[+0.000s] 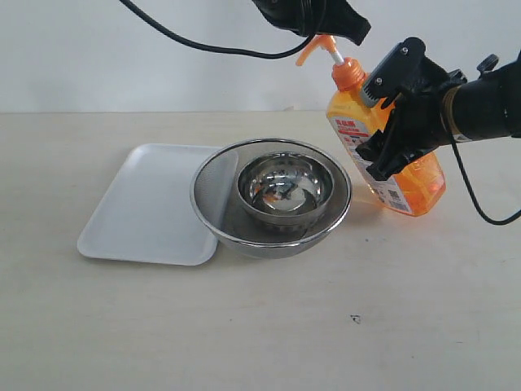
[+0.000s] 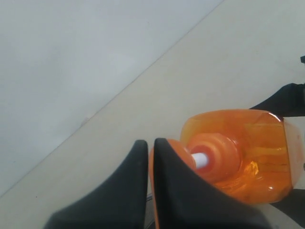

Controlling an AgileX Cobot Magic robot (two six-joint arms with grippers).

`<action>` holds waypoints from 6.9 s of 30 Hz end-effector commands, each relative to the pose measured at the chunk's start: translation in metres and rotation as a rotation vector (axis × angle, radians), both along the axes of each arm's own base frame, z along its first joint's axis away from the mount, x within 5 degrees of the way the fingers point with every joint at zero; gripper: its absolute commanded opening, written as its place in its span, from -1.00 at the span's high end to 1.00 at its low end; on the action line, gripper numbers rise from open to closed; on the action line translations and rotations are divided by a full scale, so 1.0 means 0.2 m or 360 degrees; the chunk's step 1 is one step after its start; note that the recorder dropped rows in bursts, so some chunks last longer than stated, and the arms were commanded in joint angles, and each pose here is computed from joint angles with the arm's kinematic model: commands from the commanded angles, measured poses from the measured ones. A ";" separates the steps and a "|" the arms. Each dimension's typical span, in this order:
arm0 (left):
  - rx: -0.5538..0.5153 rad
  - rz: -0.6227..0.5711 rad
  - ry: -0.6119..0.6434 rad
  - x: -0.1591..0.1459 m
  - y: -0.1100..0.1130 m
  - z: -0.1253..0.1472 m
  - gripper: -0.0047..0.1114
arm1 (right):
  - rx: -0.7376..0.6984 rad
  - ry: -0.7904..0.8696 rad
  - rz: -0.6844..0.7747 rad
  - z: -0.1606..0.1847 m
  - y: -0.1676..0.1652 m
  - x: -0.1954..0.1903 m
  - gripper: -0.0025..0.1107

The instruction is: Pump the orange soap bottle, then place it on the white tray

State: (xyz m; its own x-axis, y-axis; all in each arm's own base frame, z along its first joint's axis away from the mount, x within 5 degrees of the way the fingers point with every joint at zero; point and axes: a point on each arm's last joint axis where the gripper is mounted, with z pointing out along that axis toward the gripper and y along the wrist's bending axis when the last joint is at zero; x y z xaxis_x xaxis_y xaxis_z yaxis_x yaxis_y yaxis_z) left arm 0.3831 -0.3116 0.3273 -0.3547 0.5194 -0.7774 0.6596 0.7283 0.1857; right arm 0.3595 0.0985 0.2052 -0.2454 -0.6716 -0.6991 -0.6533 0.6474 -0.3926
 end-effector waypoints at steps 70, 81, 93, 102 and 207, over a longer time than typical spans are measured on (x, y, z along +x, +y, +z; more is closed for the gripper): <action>0.0058 0.0030 -0.0047 -0.03 0.02 0.04 0.84 | 0.0097 0.0017 0.0030 0.02 0.02 -0.01 0.96; 0.0037 0.0037 0.0033 -0.04 0.01 0.01 0.84 | 0.0095 0.0017 0.0027 0.02 0.02 -0.01 0.96; 0.0081 -0.0009 0.0257 -0.03 -0.04 -0.17 0.84 | 0.0093 0.0016 0.0030 0.02 0.02 -0.01 0.96; 0.0085 -0.0008 0.0266 -0.03 -0.04 -0.17 0.84 | 0.0093 0.0016 0.0030 0.02 0.02 -0.01 0.96; -0.0083 0.1166 -0.0754 -1.04 1.27 0.94 0.84 | 0.0870 -0.0665 0.0467 0.92 0.43 -0.14 0.96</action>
State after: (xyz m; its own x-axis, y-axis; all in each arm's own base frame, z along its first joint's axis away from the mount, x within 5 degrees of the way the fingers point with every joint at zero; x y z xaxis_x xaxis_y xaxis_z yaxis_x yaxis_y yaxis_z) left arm 0.1831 -0.0680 0.5314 -0.2167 0.3079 -0.9264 -0.0756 0.9408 0.3303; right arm 0.3452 0.1718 0.3680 0.1903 -0.3036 -0.9336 -0.6537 0.6703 -0.3512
